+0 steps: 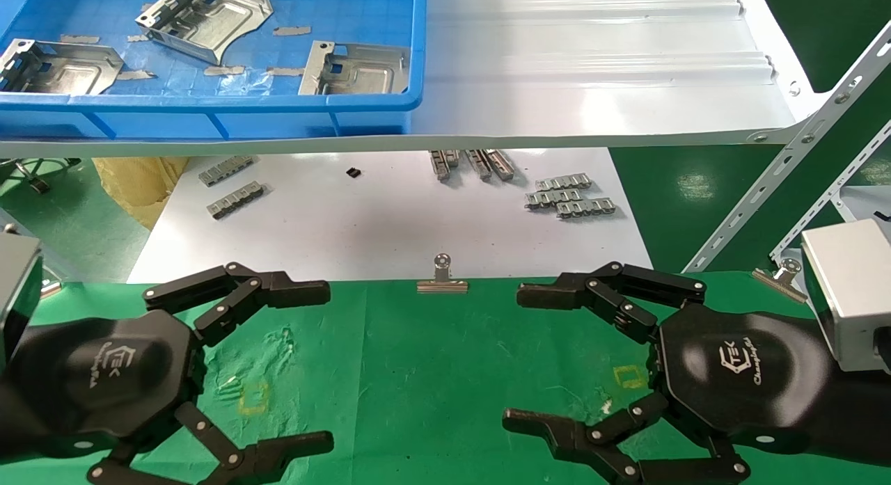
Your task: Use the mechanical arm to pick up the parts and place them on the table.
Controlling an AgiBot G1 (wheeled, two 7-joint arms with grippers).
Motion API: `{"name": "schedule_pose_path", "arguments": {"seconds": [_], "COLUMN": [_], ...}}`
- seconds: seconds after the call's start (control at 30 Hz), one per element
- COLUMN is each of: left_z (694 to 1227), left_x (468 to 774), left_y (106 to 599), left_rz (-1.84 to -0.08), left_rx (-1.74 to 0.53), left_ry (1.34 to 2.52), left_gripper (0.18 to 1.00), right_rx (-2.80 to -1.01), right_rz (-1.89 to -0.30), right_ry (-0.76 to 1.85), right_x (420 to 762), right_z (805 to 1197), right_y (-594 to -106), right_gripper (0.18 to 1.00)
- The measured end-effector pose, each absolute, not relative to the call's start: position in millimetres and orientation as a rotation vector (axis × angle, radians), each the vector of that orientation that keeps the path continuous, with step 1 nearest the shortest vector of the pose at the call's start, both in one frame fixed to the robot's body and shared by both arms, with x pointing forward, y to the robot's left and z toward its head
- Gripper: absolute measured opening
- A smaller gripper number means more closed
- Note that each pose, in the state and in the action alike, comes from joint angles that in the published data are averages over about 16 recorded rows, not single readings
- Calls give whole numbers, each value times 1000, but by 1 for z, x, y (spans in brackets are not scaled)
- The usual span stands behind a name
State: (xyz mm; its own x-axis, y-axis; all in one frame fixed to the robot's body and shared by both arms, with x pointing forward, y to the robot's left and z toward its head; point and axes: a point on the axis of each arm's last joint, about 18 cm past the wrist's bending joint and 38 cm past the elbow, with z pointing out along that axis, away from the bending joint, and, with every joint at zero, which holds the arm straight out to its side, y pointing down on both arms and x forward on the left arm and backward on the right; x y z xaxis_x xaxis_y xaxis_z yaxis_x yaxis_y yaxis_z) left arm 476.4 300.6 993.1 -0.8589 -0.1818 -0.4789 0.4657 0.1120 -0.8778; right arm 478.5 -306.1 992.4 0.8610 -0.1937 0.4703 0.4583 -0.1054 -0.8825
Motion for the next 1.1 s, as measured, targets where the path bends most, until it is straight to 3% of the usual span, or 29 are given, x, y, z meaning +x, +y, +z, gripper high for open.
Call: {"name": "schedule_pose_path", "arguments": {"seconds": [0.3,0.83,1.1], "left_z": [993,993,1013], "left_x": [476,476,480], "left_y": [301,301,295], "left_rz": [-1797,-1798,-1787], "left_rx": [275,276,305], "left_ry": [1921,1920,1881], "left_gripper": [1001,1001,1001], "right_rx": [-1586,-1586,-1586], "right_rz": [-557,-557,-557], "right_ry": [-213,-213,-213], "right_x": [478,478,478], "right_z": [992,992,992], "right_y": [-306,-306,-306], "right_gripper": [724,352,252]}}
